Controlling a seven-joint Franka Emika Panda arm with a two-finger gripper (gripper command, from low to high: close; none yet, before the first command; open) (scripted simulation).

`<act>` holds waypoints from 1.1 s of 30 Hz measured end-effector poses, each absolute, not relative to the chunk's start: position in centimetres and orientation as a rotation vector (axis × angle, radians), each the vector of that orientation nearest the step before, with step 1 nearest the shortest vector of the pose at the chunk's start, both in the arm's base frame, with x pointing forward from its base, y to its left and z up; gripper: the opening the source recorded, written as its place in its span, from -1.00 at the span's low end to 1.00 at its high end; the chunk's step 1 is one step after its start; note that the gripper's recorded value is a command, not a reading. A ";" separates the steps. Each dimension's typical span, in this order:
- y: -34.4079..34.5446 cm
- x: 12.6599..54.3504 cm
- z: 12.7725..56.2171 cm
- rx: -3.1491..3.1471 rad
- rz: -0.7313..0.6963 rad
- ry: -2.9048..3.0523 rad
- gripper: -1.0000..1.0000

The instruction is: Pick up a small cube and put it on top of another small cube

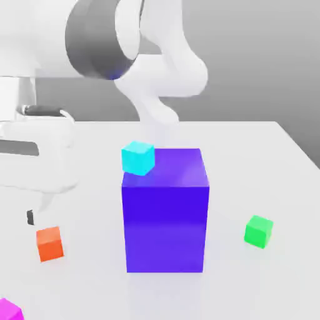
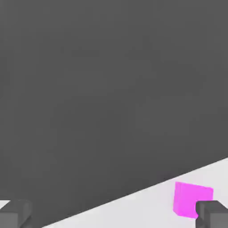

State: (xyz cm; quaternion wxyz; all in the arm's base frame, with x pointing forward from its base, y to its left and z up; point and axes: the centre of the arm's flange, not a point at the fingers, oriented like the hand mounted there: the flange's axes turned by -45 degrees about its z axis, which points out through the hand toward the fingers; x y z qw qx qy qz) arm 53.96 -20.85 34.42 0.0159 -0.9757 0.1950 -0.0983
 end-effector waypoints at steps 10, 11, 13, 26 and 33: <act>-27.5 51.5 17.3 -3.039 -0.008 0.795 0.00; -27.6 51.5 15.7 -3.039 -0.004 0.797 0.00; -27.6 51.3 13.2 -3.038 -0.001 0.799 -1.00; -22.3 52.2 19.6 -3.056 0.000 0.646 -1.00; -4.7 51.0 21.8 -3.085 0.009 0.099 -1.00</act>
